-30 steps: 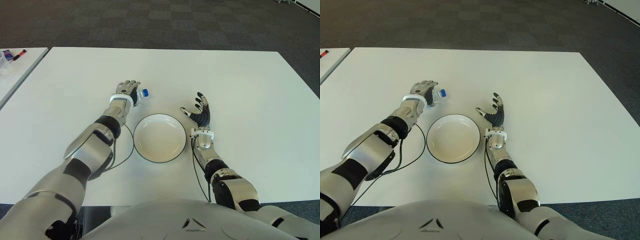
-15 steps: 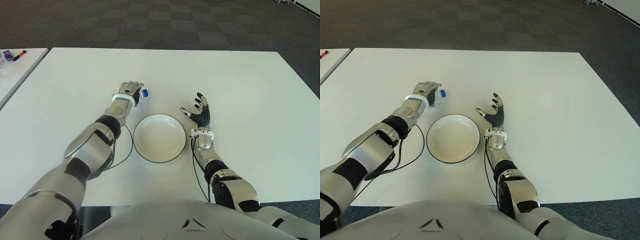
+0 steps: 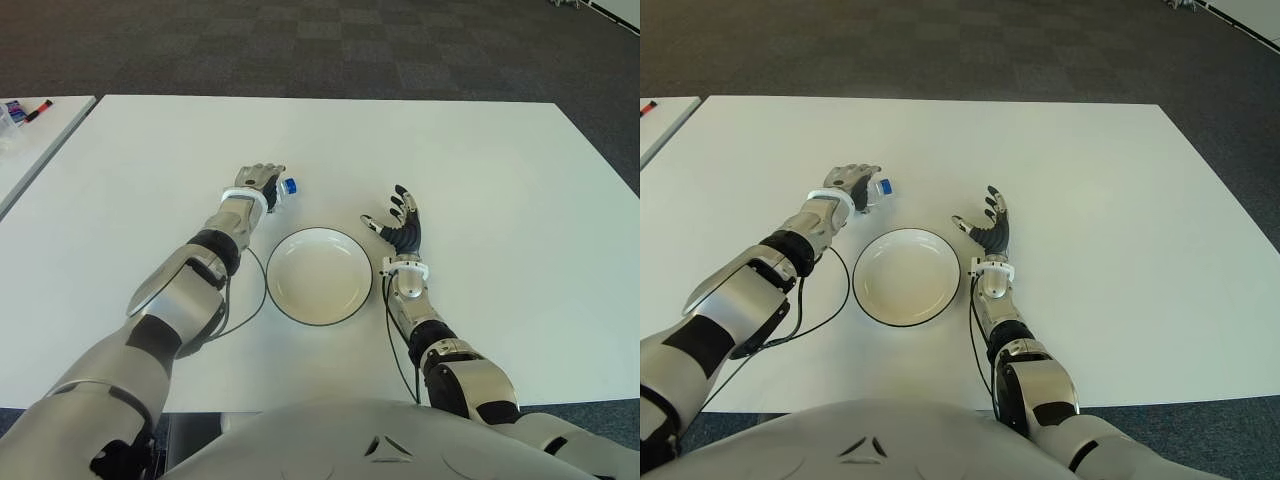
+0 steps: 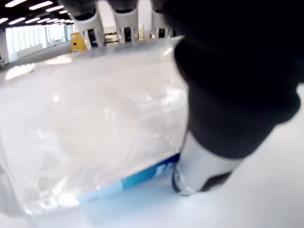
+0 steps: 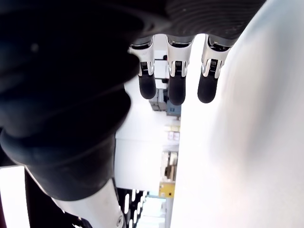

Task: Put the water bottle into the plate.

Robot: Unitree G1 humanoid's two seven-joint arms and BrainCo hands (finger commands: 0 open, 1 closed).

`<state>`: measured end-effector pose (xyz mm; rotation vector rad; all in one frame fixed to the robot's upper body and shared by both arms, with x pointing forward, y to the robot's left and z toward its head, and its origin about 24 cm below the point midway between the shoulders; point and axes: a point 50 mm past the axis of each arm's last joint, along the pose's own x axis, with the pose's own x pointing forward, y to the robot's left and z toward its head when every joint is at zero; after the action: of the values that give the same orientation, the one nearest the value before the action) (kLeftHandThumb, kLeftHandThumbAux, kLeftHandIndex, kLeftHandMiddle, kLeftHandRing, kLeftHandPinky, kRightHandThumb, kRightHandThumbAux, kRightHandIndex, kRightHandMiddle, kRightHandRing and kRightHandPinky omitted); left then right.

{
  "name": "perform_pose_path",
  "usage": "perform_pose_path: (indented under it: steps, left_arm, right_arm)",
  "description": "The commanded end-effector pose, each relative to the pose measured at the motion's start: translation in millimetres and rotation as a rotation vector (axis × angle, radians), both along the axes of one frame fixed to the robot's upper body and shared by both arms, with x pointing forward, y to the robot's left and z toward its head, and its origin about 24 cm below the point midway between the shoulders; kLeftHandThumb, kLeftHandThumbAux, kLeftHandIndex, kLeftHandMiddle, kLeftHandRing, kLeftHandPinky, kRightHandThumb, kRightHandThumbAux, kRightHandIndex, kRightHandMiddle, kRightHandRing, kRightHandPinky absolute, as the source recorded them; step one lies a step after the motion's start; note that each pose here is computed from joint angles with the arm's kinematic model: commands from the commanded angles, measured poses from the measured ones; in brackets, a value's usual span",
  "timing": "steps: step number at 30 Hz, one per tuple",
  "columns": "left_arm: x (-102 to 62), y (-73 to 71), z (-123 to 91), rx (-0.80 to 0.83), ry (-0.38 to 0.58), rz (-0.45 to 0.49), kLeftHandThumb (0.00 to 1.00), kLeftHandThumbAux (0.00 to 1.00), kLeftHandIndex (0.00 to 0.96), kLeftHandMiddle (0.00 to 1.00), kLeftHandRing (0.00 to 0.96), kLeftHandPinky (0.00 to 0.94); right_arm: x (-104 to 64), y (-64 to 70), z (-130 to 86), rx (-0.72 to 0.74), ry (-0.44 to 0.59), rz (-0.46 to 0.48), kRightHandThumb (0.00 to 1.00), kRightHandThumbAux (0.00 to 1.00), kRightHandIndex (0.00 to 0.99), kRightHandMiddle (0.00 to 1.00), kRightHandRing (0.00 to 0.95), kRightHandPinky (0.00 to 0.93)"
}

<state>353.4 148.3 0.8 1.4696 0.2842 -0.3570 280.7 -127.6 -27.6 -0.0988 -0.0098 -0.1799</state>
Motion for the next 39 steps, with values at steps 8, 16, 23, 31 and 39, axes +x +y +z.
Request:
perform_pose_path:
  steps: [8, 16, 23, 31, 39]
  left_arm:
    - [-36.1, 14.1, -48, -0.193, 0.409, 0.209, 0.0, 0.912, 0.063, 0.09, 0.119, 0.185]
    - [-35.9, 15.8, -47, -0.229, 0.427, 0.281, 0.0, 0.907, 0.06, 0.078, 0.105, 0.172]
    - [-34.7, 18.0, -45, -0.228, 0.445, 0.336, 0.0, 0.895, 0.067, 0.081, 0.101, 0.167]
    - [-29.4, 14.4, -39, -0.249, 0.442, 0.364, 0.0, 0.871, 0.064, 0.068, 0.089, 0.158]
    - [-27.6, 13.1, -38, -0.244, 0.433, 0.342, 0.0, 0.873, 0.056, 0.053, 0.075, 0.147]
  right_arm:
    - [-11.4, -2.9, -16, 0.015, 0.093, -0.017, 0.0, 0.95, 0.14, 0.128, 0.133, 0.183]
    - [-11.3, -4.0, -16, 0.014, 0.092, -0.02, 0.0, 0.952, 0.143, 0.133, 0.137, 0.185]
    - [-11.3, -5.0, -16, 0.023, 0.094, -0.023, 0.0, 0.952, 0.144, 0.134, 0.137, 0.182]
    - [-10.5, -7.0, -16, 0.03, 0.101, -0.021, 0.0, 0.942, 0.136, 0.127, 0.13, 0.177]
    - [-10.1, -7.8, -16, 0.038, 0.105, -0.02, 0.0, 0.939, 0.132, 0.12, 0.125, 0.174]
